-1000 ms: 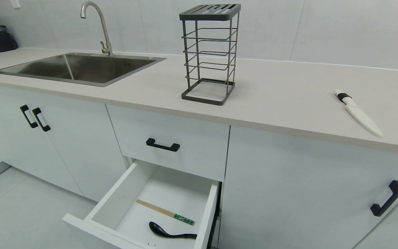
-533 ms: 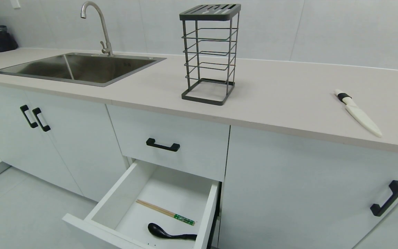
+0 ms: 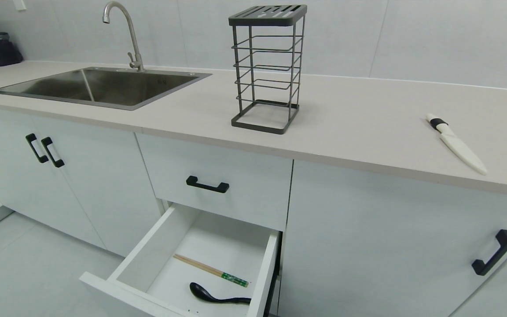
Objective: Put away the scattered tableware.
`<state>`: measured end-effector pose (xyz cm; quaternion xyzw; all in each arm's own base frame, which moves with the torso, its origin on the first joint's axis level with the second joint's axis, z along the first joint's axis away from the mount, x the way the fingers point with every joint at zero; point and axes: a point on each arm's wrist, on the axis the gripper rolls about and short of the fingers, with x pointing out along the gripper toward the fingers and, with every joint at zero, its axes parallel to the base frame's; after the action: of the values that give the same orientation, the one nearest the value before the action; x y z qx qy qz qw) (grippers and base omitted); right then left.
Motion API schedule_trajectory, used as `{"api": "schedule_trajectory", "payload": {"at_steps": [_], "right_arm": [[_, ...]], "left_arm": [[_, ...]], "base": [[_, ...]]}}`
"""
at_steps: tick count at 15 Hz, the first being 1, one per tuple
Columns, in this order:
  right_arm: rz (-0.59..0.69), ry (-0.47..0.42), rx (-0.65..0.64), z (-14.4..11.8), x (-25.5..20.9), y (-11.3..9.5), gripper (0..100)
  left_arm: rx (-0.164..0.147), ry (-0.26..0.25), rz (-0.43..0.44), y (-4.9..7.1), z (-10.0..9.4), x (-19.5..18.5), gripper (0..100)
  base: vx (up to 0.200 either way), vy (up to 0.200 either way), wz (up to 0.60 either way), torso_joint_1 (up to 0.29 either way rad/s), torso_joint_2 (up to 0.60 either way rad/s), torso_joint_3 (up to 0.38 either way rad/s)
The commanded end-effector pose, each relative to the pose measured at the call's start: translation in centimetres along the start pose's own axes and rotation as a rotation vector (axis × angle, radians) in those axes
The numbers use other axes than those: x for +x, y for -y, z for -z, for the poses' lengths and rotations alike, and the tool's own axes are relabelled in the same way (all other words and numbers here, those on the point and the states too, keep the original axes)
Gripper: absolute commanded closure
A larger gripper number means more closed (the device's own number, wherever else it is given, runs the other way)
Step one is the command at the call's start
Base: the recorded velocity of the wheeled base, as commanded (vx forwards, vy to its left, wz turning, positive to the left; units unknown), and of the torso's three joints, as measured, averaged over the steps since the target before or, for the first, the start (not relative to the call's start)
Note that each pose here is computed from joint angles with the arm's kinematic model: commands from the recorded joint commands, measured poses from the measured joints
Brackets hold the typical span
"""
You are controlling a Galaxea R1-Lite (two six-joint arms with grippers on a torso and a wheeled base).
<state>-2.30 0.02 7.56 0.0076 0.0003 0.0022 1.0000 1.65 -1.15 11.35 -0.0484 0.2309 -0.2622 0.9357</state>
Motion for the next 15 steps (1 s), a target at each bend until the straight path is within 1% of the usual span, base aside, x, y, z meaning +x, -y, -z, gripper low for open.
{"api": "schedule_trajectory", "payload": {"at_steps": [1,2,3,4,5,7,9,10,11,13,15], "right_arm": [[0.000,-0.002,-0.003,0.0,0.0,0.0,0],[-0.002,-0.001,-0.006,0.0,0.0,0.0,0],[-0.003,-0.002,-0.004,0.0,0.0,0.0,0],[-0.003,-0.002,0.000,0.0,0.0,0.0,0],[-0.003,-0.002,0.000,0.0,0.0,0.0,0],[-0.002,-0.002,0.000,0.0,0.0,0.0,0],[-0.002,-0.002,0.000,0.0,0.0,0.0,0],[-0.002,-0.002,0.000,0.0,0.0,0.0,0],[-0.002,-0.002,0.000,0.0,0.0,0.0,0],[-0.002,-0.002,0.000,0.0,0.0,0.0,0],[-0.002,-0.002,0.002,0.0,0.0,0.0,0]], "left_arm": [[-0.081,-0.359,0.058,-1.1,1.7,2.9,0],[-0.057,-0.404,0.059,-1.3,1.8,3.5,0],[-0.033,-0.424,0.053,-1.5,1.8,3.8,0],[-0.009,-0.463,0.035,-1.7,1.8,4.1,0],[0.004,-0.502,0.020,-1.9,1.8,4.6,0],[0.053,-0.573,0.008,-2.5,1.5,6.1,0],[0.075,-0.589,-0.018,-3.5,0.9,8.6,0],[0.088,-0.579,-0.028,-3.9,0.7,9.9,0],[0.099,-0.588,-0.034,-4.2,0.8,11.1,0],[0.117,-0.598,-0.017,-4.5,1.3,12.8,0],[0.117,-0.585,-0.017,-4.7,1.3,13.8,0]], "base": [[0.000,0.000,0.00,0.000,0.00,0.000],[0.000,0.000,0.00,0.000,0.00,0.000],[0.000,0.000,0.00,0.000,0.00,0.000],[0.000,0.000,0.00,0.000,0.00,0.000],[0.000,0.000,0.00,0.000,0.00,0.000],[0.000,0.000,0.00,0.000,0.00,0.000],[0.000,0.000,0.00,0.000,0.00,0.000],[0.000,0.000,0.00,0.000,0.00,0.000],[0.000,0.000,0.00,0.000,0.00,0.000],[0.000,0.000,0.00,0.000,0.00,0.000],[0.000,0.000,0.00,0.000,0.00,0.000]]}}
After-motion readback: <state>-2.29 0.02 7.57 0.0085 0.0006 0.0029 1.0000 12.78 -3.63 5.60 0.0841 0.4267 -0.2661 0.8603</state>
